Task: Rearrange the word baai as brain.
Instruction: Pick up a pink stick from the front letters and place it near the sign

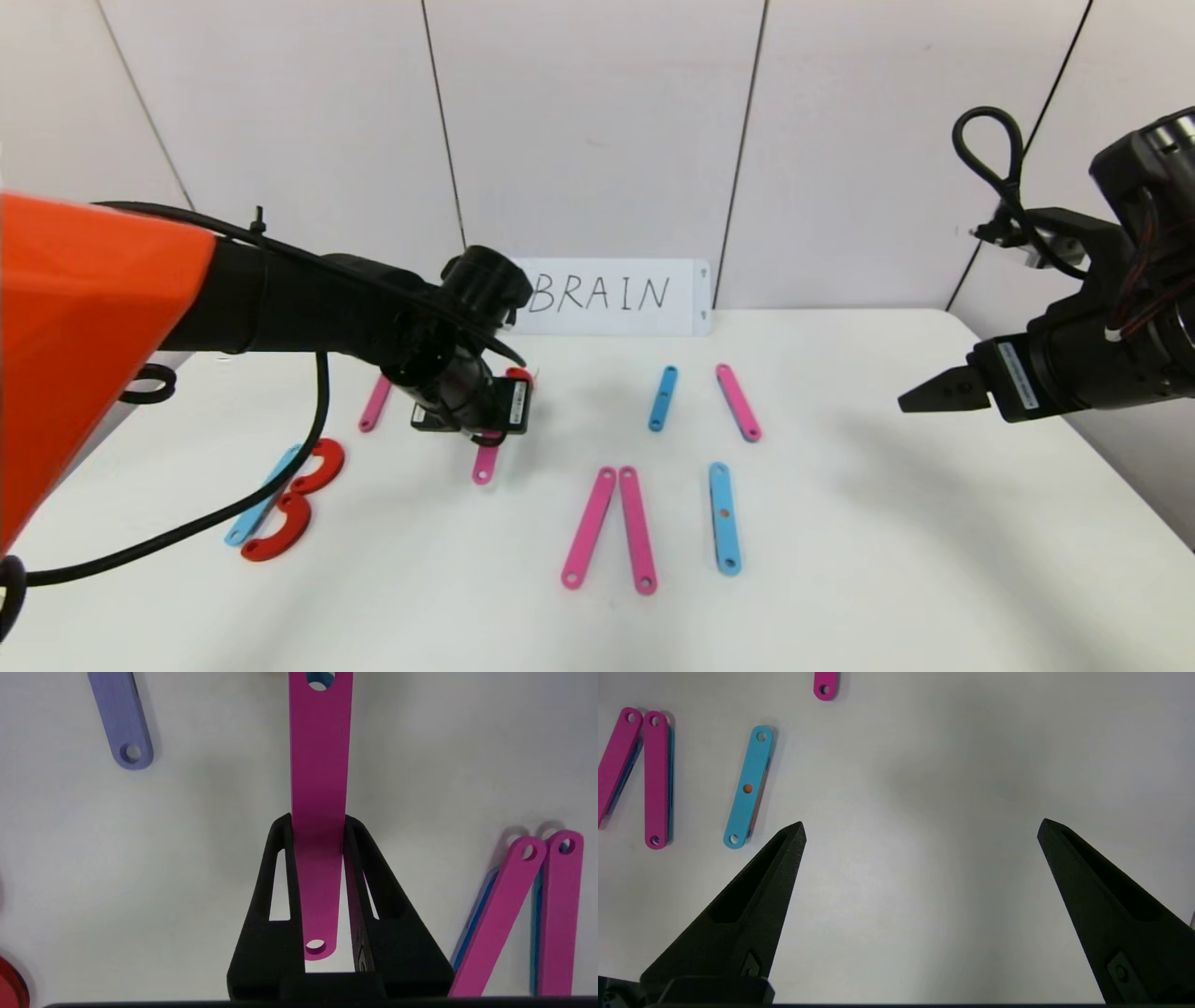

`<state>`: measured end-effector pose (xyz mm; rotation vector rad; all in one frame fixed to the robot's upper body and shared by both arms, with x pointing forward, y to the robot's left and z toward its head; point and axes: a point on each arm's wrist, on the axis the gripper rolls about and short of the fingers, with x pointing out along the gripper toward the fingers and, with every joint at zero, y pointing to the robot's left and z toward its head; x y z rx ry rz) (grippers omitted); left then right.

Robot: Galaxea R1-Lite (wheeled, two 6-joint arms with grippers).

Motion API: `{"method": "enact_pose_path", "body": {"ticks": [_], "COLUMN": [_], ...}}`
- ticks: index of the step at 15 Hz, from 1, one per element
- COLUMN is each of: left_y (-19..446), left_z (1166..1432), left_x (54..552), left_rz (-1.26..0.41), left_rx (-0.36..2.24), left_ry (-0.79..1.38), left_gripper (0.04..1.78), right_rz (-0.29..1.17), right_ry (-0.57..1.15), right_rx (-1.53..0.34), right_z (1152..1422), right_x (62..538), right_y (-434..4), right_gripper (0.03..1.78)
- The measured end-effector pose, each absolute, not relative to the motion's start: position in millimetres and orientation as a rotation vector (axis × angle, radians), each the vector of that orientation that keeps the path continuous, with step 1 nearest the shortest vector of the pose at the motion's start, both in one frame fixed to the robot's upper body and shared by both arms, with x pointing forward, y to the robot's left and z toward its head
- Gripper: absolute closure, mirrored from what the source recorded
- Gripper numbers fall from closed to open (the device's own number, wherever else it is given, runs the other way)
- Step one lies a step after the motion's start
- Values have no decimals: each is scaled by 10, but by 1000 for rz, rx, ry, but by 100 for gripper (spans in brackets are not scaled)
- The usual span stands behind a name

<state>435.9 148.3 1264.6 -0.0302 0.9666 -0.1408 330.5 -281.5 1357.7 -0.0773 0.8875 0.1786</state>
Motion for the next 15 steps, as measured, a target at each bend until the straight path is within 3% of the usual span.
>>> {"method": "enact_pose_path", "body": {"ticks": [15], "left_y": [818], "left_z": [12517], "left_x": [4807], "left_rz": [-267], "left_rx": [43], "left_ry": [876], "left_gripper": [152], "right_rz": [226], "right_ry": [872], "right_rx": [-131], "right_z": [13592], "right_x": [3154], "right_y": [-2805], "right_gripper": [7]}}
